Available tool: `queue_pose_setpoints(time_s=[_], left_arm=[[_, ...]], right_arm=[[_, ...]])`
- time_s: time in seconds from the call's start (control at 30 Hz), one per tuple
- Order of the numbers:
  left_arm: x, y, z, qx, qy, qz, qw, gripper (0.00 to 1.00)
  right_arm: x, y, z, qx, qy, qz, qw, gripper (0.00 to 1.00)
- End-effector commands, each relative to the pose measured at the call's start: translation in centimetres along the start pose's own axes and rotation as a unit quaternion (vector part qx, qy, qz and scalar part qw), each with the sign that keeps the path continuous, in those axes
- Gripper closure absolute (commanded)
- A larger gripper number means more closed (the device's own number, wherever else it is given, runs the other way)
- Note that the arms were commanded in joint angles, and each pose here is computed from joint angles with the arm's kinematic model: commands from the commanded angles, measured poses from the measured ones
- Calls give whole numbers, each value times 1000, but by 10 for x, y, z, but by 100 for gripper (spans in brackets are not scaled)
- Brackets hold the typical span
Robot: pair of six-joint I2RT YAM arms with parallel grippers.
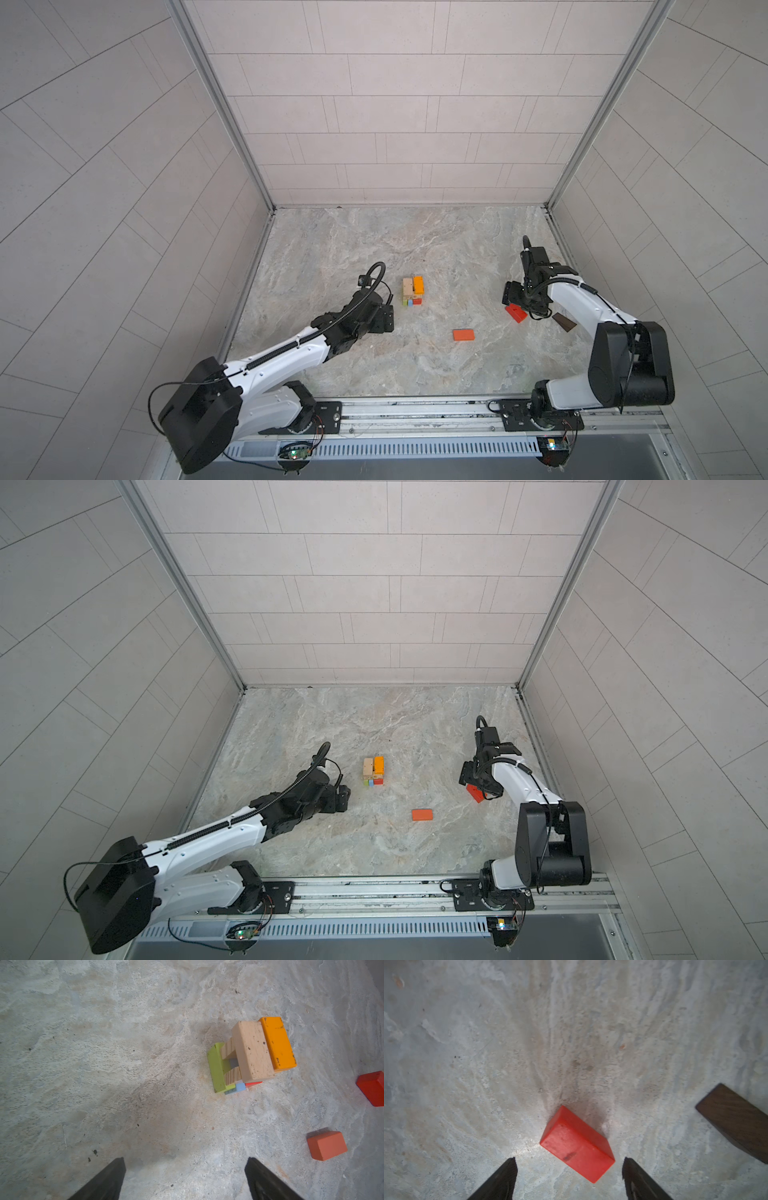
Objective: Build the wood block tower
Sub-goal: 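Lower the right gripper onto the larger red block and close it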
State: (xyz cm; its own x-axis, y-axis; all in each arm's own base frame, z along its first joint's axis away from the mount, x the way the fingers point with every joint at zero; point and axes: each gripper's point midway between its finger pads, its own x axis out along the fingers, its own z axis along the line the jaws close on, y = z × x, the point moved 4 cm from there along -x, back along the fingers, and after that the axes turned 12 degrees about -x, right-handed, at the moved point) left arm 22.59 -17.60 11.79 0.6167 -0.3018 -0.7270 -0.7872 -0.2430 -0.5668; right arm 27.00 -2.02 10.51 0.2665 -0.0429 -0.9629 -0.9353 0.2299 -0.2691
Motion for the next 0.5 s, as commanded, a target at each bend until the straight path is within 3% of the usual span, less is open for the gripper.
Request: queue_pose_setpoints(time_s=[0.0, 0.13, 0.47], left_arm=[[-3, 0, 2, 2, -1, -4, 1000, 3], [-2, 0, 1, 3, 0, -4, 1000, 3], [-3, 2, 4, 0, 3, -5, 1000, 3]], right_arm=[[0, 14, 2, 33, -22, 5, 999, 15], [8, 28, 5, 103, -45, -10, 994, 2], [15, 21, 7, 197, -62, -35, 978, 1]])
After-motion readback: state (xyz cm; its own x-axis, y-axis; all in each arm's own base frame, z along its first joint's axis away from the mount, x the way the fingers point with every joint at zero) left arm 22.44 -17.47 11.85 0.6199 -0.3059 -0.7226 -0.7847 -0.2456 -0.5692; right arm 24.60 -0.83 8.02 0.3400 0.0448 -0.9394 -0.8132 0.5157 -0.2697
